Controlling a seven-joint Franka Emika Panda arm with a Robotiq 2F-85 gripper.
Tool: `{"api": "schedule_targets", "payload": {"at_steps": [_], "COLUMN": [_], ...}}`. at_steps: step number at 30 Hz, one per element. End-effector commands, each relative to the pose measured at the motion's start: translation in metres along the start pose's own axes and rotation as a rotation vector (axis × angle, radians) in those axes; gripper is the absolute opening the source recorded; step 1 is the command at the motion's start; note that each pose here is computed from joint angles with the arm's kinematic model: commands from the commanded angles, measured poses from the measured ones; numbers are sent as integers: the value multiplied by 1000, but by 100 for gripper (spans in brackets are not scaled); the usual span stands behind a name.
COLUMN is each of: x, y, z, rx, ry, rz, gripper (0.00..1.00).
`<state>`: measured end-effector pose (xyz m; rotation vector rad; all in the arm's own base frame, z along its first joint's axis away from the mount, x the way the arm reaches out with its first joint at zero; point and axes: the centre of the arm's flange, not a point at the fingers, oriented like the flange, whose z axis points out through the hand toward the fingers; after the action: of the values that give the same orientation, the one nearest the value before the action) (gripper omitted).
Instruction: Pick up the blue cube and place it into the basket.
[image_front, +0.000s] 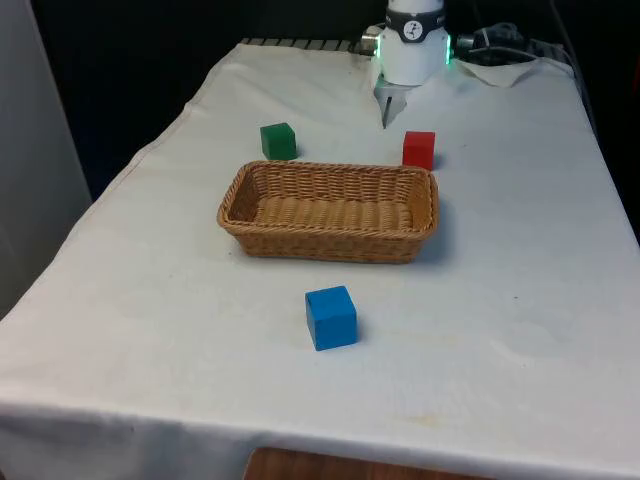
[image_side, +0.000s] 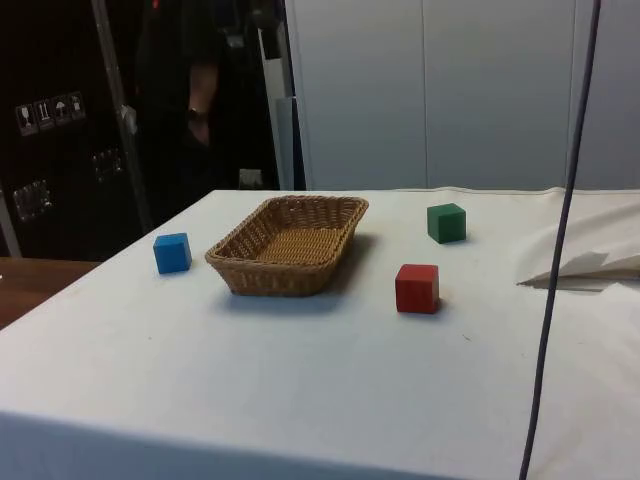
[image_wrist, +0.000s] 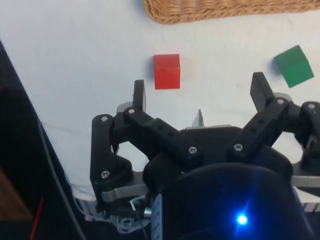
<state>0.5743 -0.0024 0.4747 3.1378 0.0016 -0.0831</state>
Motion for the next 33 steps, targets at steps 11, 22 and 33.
{"api": "schedule_targets", "payload": {"at_steps": [11, 22, 33], "x": [28, 53, 73], "y": [0, 2, 3], "z": [18, 34, 48], "rx": [-18, -33, -44], "ry": [53, 112, 150], "rz": [-10, -13, -22], "gripper": [100, 100, 100]}}
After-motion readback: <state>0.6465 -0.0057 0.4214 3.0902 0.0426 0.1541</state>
